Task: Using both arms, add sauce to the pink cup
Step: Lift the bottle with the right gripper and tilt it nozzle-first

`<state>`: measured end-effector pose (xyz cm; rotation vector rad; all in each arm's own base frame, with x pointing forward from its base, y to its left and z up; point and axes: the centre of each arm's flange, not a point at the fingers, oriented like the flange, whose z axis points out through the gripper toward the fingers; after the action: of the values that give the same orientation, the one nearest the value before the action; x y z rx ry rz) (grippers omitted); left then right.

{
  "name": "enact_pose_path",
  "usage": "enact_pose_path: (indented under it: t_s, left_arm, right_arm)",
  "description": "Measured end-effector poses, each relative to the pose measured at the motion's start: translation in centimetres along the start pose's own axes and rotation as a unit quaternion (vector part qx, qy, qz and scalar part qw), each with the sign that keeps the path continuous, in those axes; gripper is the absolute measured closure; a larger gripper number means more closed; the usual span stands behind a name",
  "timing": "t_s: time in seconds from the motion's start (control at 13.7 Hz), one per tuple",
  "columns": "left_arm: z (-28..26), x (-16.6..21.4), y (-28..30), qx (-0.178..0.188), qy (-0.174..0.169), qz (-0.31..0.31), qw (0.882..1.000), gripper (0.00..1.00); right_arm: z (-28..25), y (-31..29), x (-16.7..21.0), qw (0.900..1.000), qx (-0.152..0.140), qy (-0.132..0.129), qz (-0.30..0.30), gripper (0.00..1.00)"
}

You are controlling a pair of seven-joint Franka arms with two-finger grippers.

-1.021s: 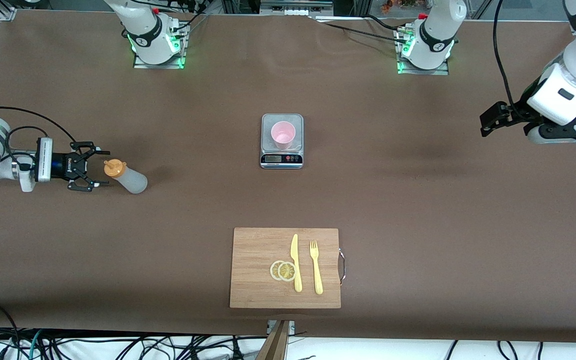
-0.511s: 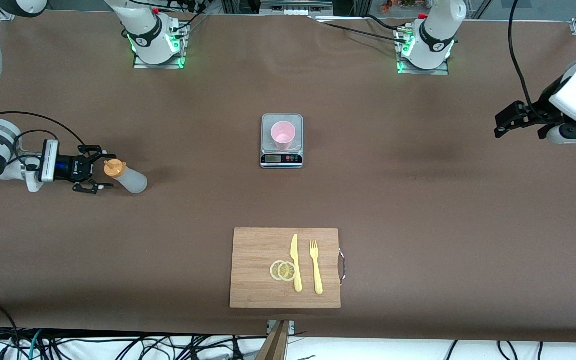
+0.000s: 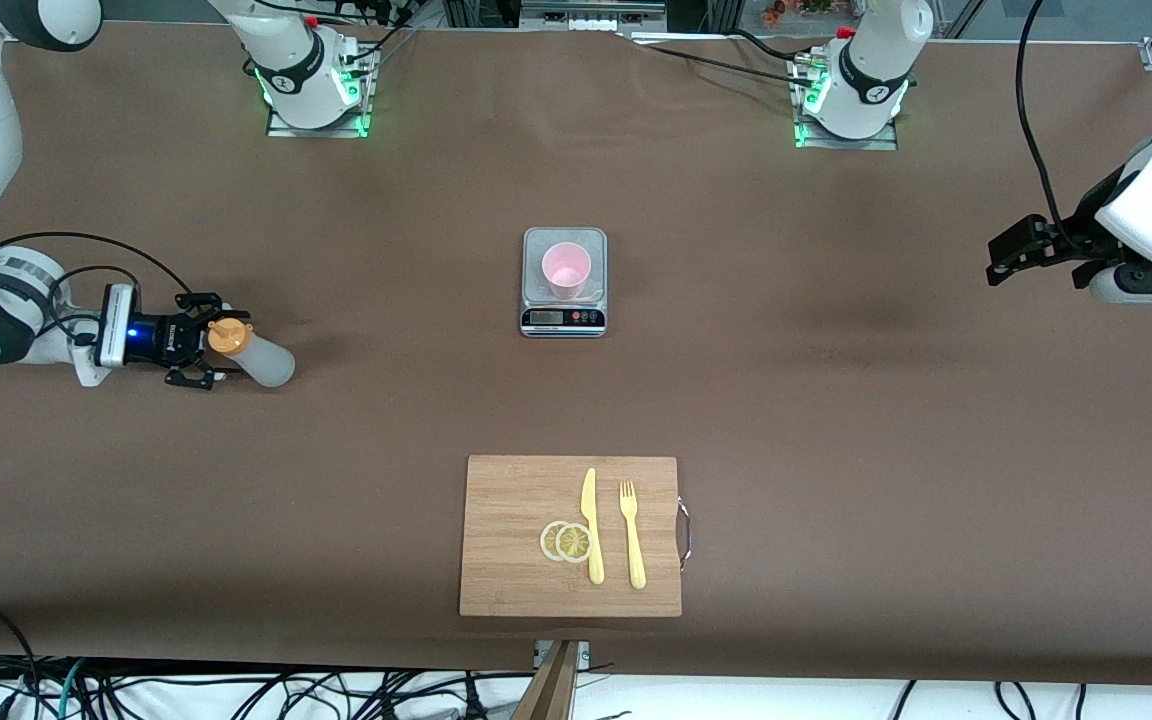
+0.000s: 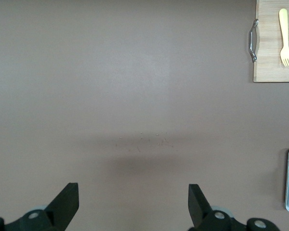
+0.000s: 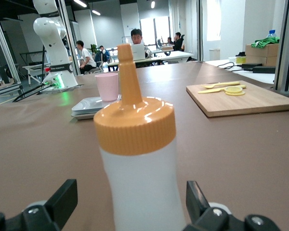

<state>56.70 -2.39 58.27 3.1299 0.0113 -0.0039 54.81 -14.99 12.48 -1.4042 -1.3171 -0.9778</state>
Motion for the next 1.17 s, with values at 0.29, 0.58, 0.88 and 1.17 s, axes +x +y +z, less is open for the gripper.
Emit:
enact_pose_path:
  t_s: [0.29,0.58,0.88,1.17]
  left_arm:
    - [0.1,0.2,0.0,0.0,0.0,0.0,1.0,0.0]
    - [0.0,0.3,0.0,-0.001,0.001,0.0,1.0,0.0]
    - [0.1,0.3,0.0,-0.001,0.0,0.0,1.0,0.0]
    - [0.1,0.3,0.0,-0.001,0.0,0.0,1.0,0.0]
  right_arm:
    - [2.3,0.5,-0.4,1.0,0.01,0.019,-0.001,0.0]
    - [3.6,1.4,0.4,0.999,0.019,0.024,-0.014,0.17]
    - [4.1,2.7,1.6,0.999,0.028,0.017,-0.031,0.61]
    - [4.3,4.5,3.6,0.997,0.045,-0.006,-0.061,0.75]
